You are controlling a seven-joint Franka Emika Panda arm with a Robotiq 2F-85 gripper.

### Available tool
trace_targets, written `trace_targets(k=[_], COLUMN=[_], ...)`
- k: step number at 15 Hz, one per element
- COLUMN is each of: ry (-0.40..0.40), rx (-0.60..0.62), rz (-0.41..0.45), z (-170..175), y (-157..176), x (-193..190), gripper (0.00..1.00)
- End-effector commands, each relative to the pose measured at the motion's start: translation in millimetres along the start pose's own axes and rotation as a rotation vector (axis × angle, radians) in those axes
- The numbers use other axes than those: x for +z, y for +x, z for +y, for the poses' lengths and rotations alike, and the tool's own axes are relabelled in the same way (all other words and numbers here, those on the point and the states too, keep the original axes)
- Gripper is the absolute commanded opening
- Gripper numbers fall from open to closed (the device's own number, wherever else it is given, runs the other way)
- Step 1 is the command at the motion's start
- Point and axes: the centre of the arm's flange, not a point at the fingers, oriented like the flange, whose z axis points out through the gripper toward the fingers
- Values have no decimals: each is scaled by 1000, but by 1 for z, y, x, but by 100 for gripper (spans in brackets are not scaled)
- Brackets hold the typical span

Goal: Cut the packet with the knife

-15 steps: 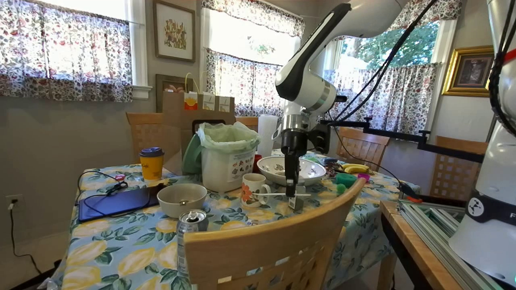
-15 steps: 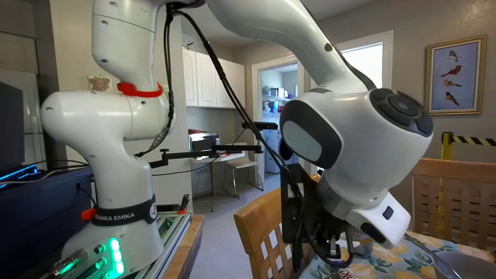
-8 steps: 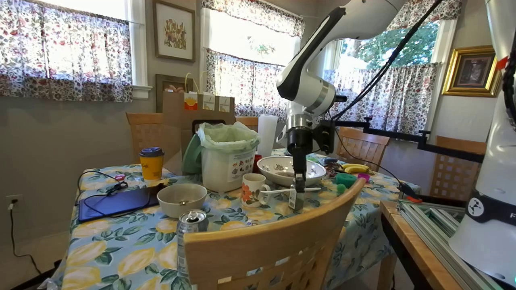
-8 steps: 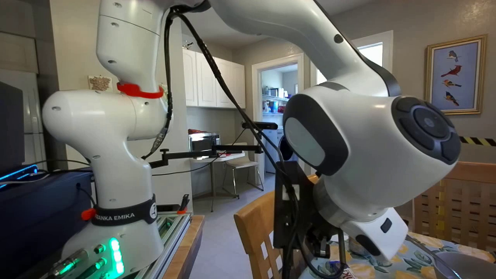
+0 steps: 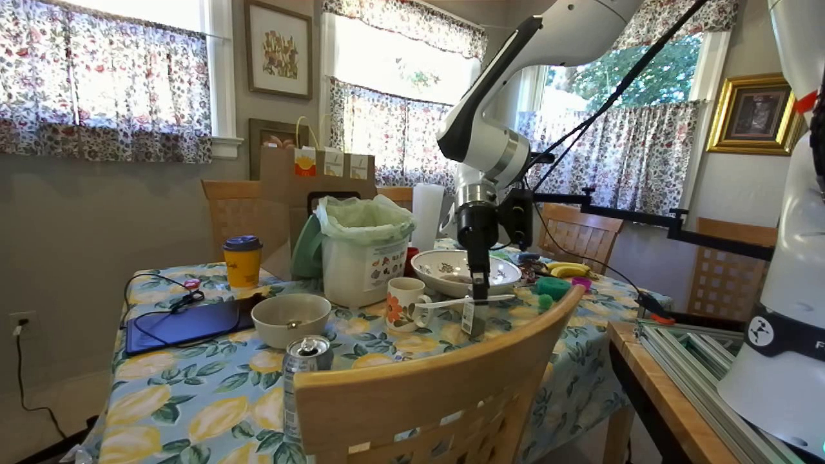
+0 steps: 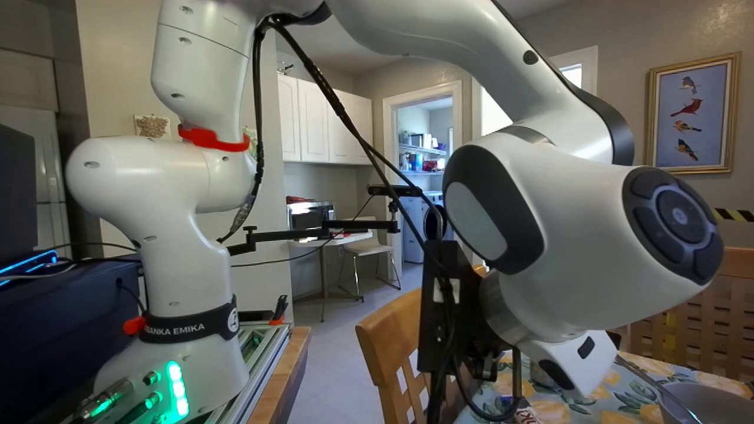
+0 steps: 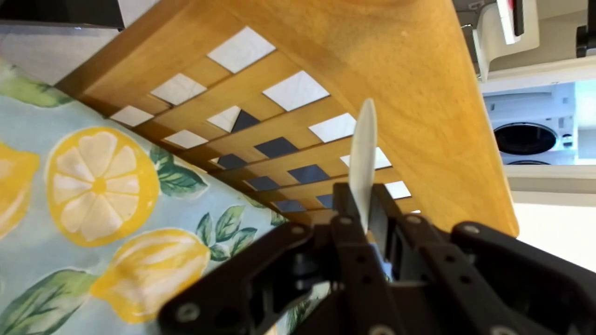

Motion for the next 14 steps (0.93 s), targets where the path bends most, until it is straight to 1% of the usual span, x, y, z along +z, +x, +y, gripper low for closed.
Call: trace_targets(k=[1,8,11,14], ry=[9,32,42,54], rx=[-9,38,65,92], rz=[10,30,58,69], z=[1,22,35,47], y=[3,27,37,45], x=[2,32,41,47], gripper=[3,3,3,3])
